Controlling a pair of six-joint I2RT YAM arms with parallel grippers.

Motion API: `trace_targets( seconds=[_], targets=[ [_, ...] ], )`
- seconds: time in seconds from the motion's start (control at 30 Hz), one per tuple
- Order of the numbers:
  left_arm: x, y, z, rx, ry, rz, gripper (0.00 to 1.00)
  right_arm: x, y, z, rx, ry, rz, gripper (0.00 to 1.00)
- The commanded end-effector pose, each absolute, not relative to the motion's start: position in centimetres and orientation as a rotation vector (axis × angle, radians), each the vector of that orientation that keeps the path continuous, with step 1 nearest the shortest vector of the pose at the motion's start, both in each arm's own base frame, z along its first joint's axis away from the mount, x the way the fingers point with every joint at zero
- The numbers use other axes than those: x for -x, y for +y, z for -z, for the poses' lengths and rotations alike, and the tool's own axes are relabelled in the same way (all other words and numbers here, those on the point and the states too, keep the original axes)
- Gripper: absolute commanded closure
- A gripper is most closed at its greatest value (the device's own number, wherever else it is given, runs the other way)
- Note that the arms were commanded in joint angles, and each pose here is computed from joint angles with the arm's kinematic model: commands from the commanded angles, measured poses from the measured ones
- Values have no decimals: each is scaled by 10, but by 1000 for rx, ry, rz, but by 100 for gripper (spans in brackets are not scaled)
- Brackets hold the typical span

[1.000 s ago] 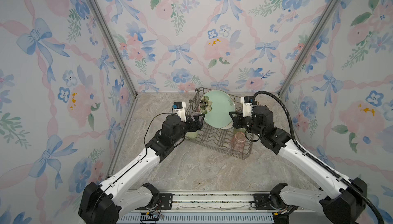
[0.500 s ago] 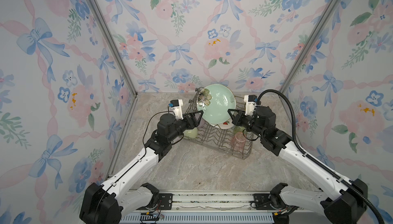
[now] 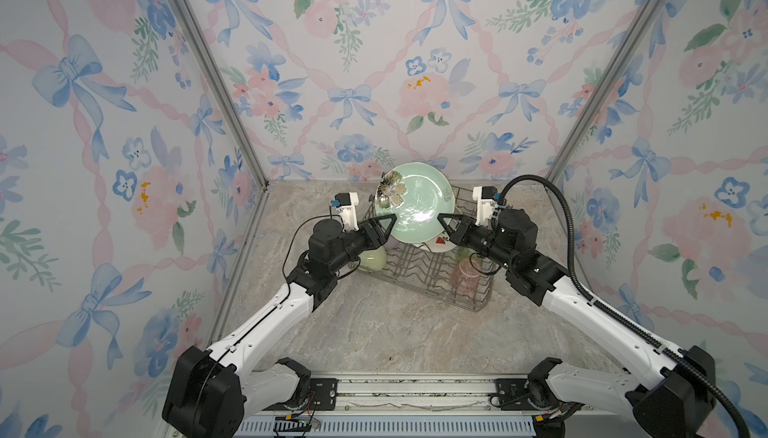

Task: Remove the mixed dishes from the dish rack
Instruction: 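Lift the mint-green plate out of the rack while the left gripper moves toward it, then grasp the plate rim with the left gripper and release it from the right gripper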

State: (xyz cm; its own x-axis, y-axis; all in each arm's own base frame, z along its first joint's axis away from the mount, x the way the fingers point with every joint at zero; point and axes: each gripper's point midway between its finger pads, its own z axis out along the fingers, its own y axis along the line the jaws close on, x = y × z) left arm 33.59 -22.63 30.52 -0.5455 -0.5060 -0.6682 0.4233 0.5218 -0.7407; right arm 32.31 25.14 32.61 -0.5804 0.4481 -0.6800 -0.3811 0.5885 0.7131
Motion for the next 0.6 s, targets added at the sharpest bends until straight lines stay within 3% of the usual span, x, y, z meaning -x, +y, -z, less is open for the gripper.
trace_targets(
  seconds=[0.0,0.07,0.3,0.4,0.5,0.57],
  targets=[
    [-334,-229,-316,51,1736,1265,46,-315,258,-383,-21,1681,-1261,100],
    [-333,-229,-320,54,1713,1294,50,-315,259,-382,-25,1686,-1274,100],
    [-331,-231,-327,21,1698,1318,81,-316,266,-377,-6,1723,-1293,100],
    [-330,-233,-326,14,1705,1328,84,-317,274,-376,9,1736,-1324,100],
    [-332,-231,-322,27,1715,1331,98,-319,279,-376,19,1737,-1351,100],
    [-334,-228,-319,46,1722,1329,100,-319,281,-376,25,1737,-1360,100]
  ],
)
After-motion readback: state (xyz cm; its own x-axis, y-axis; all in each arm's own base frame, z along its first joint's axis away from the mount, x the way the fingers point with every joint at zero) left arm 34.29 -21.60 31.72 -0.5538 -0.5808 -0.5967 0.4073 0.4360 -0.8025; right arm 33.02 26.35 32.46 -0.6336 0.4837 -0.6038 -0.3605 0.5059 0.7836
